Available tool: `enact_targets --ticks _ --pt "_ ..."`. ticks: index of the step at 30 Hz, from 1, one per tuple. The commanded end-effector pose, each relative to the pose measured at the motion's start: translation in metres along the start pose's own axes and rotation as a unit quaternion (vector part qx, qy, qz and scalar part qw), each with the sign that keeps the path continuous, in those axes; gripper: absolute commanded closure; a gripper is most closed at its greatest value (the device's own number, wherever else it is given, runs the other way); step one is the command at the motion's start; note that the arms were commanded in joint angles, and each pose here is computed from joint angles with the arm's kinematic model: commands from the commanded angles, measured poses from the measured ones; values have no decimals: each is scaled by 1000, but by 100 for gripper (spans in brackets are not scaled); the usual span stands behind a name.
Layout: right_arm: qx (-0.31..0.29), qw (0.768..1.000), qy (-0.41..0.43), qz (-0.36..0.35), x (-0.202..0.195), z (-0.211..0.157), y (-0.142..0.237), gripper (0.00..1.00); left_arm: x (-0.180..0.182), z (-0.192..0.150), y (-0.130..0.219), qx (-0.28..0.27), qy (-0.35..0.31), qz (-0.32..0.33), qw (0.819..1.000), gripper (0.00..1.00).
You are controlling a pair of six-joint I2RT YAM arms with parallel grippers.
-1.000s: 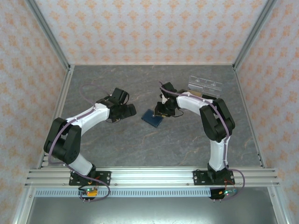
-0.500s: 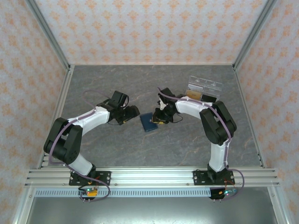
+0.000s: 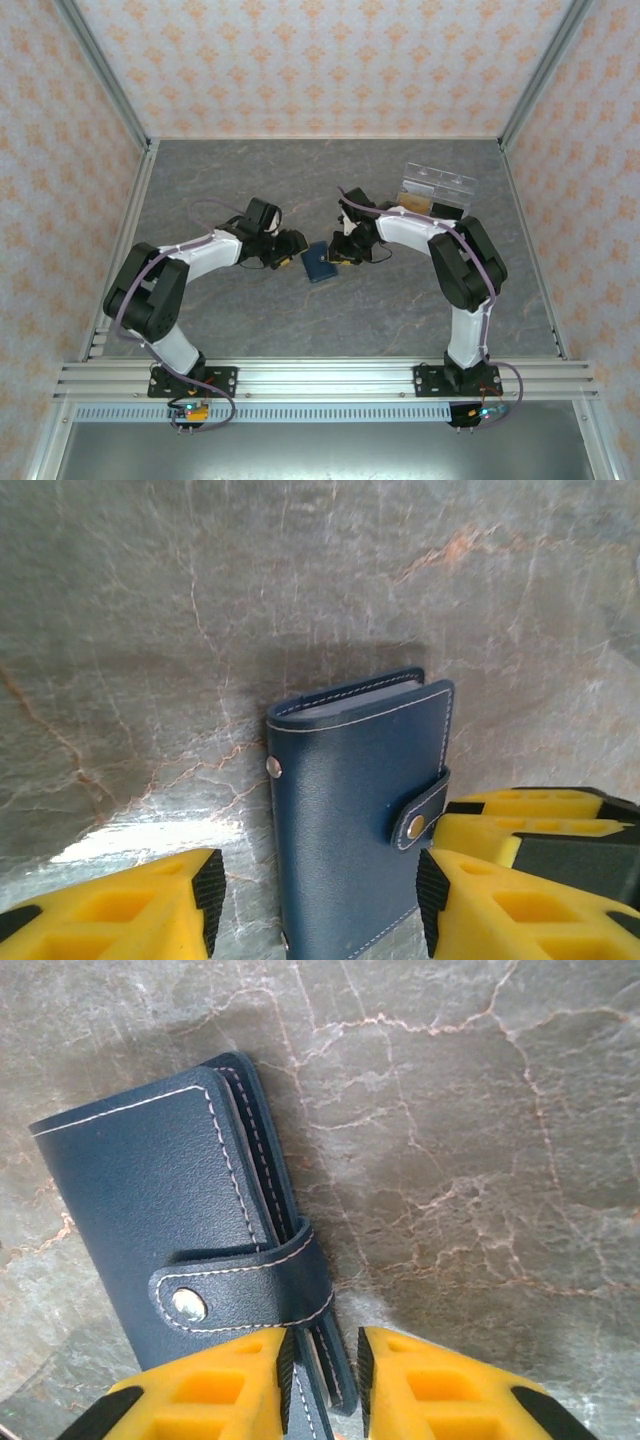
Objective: Take the credit cards out of the card holder
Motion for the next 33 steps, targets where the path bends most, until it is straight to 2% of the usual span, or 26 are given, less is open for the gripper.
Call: enact_targets --ticks 1,7,22,25,30,33 --pt "19 999 -5 -33 -8 -1 -10 75 -4 1 -6 17 -13 -2 1000 46" --pt "20 999 -11 -47 -12 -1 -14 75 -6 2 -15 35 -14 -15 999 50" --pt "11 999 -19 -30 -7 1 -11 75 -23 3 -33 77 -4 -82 994 58" --pt "-11 999 -17 -30 -3 3 0 74 -23 4 -31 73 -4 -83 994 65" --pt "-78 996 -28 -42 1 4 29 61 -28 3 -23 65 -21 -85 994 82" --pt "-103 993 -36 -41 3 2 41 57 -30 3 -14 55 -37 -77 995 88"
Point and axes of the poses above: each hand's point on the last joint's axis, 136 mm out from that joint toward the fingers, its own y axis back along the fingers, its own x axis along the line the jaws close on, z = x × y, the point moved 9 cm from there along y, back along the fingers, and after that the axes turned 3 degrees about y, right-handed, at the moved point
